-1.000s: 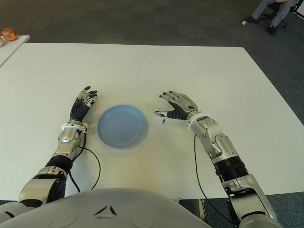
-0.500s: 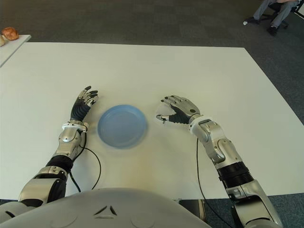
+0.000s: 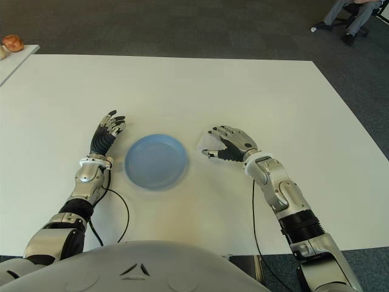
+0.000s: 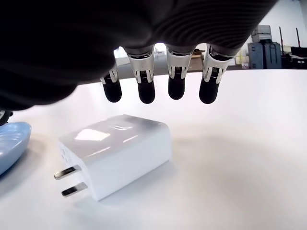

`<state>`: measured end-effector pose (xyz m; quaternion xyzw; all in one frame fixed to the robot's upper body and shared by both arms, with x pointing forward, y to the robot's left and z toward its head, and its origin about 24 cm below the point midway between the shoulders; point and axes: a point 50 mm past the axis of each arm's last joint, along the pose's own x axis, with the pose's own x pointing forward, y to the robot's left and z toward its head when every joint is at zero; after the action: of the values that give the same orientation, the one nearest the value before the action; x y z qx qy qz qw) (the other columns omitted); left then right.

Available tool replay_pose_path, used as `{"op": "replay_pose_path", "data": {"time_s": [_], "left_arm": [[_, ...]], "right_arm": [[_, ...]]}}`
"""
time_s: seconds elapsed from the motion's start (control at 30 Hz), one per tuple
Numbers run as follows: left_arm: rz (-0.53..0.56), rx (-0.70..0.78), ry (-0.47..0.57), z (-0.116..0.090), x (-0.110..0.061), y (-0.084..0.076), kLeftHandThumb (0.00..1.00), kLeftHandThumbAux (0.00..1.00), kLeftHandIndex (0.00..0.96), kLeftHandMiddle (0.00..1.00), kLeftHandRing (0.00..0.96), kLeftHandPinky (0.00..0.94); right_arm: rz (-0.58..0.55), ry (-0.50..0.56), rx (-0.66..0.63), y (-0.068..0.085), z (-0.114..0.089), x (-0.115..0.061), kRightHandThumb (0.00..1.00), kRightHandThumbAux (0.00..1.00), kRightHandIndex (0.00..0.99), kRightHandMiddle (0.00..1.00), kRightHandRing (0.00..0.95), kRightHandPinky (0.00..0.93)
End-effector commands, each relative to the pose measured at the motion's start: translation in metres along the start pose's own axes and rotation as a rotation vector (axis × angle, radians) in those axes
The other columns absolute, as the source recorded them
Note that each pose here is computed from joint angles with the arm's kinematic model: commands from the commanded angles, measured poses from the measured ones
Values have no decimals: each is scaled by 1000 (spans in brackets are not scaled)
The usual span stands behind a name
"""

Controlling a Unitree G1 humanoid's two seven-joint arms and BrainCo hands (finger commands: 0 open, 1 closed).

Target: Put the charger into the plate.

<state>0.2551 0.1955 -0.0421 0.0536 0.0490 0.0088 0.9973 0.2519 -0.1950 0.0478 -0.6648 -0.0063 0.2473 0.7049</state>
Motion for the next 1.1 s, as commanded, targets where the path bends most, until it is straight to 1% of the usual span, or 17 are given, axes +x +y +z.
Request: {"op": "replay_pose_path", "data": {"time_s": [0.03,0.5,0.9,1.1], "left_arm": [[-18,-6,158,-31,-22,-7,0,520,107,235,215,201],[-33,-9,156,-31,-22,-7,0,514,91,220,202,189],[-31,-4,151,-29,-23,-9,0,502,95,226,213,221],[-37,0,155,-29,-23,-10,0,499,94,224,210,203]], "right_arm": [[-3,13,-3,2,-3,3,337,93,0,0,0,0],[-38,36,9,2,-5,17,336,87,0,0,0,0],[-46,64,4,3,-5,30,333,90,0,0,0,0],[-43,77,5,4,-5,37,330,88,0,0,0,0]]}}
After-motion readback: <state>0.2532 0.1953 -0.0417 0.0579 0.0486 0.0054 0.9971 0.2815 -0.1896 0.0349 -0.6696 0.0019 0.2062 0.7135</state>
